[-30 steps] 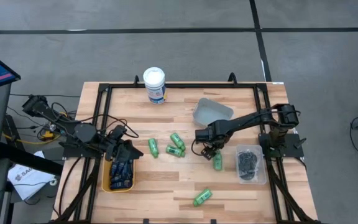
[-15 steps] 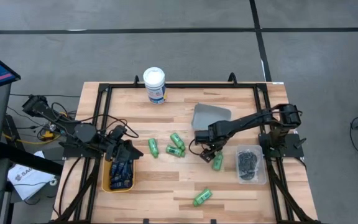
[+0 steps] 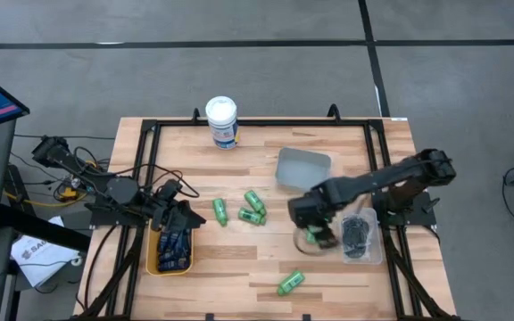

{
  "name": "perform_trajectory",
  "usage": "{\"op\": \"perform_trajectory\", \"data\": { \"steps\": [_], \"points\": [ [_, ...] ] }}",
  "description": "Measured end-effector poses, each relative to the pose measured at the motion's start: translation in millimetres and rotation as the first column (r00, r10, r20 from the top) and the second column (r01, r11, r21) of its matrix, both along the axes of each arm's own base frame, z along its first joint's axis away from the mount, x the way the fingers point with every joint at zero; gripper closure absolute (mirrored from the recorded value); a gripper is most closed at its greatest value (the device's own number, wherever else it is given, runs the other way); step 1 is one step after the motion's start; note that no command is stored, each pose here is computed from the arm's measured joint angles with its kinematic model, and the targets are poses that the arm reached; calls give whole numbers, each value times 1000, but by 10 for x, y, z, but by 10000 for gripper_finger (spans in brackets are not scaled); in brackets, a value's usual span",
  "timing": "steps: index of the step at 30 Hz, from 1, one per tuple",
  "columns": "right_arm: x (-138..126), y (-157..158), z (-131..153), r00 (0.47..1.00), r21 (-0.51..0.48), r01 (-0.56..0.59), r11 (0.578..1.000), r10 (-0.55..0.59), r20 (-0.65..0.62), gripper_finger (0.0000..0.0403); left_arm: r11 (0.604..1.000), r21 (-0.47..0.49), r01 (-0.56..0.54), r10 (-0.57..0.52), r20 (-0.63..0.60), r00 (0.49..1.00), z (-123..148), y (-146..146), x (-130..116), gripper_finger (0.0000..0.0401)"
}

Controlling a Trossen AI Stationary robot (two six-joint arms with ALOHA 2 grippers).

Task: Pick & Place Travel size toiletries
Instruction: Put the green shampoo into the gray bin

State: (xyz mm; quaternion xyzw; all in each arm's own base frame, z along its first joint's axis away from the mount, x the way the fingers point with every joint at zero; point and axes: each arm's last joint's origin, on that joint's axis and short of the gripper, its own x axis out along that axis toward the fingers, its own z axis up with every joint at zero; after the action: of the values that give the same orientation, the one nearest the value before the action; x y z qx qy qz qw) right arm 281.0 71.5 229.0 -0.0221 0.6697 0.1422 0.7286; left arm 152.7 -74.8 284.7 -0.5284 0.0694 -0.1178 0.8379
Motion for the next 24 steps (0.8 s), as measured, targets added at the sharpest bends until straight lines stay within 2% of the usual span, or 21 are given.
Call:
{"op": "perform_trajectory", "data": {
  "steps": [2, 4, 6, 8, 12, 17, 24],
  "points": [
    [-92, 114, 76, 983, -16, -178, 984, 178, 35, 147, 1000, 11, 0, 0, 0, 1000, -12, 0, 1, 157],
    [-145, 219, 106, 939, -49, -330, 943, 333, 79, 147, 1000, 27, 0, 0, -1, 1000, -21, -2, 4, 159],
    [-190, 294, 58, 893, -99, -435, 895, 443, 81, 147, 1000, 28, -1, 1, -2, 1000, -23, -5, 10, 160],
    [-228, 339, -41, 862, -117, -492, 863, 501, 71, 147, 1000, 30, -1, 1, -3, 1000, -25, -5, 11, 159],
    [-231, 332, -353, 856, -111, -515, 850, 517, -9, 147, 999, 46, -2, 2, 2, 1000, -25, -5, 12, 160],
    [-121, 303, -667, 867, -129, -498, 858, 492, -80, 147, 999, 49, -2, 2, 3, 1000, -25, -5, 12, 160],
    [-86, 316, -777, 894, -147, -446, 883, 431, -124, 147, 999, 44, -3, 2, 4, 1000, -23, -5, 11, 160]
  ]
}}
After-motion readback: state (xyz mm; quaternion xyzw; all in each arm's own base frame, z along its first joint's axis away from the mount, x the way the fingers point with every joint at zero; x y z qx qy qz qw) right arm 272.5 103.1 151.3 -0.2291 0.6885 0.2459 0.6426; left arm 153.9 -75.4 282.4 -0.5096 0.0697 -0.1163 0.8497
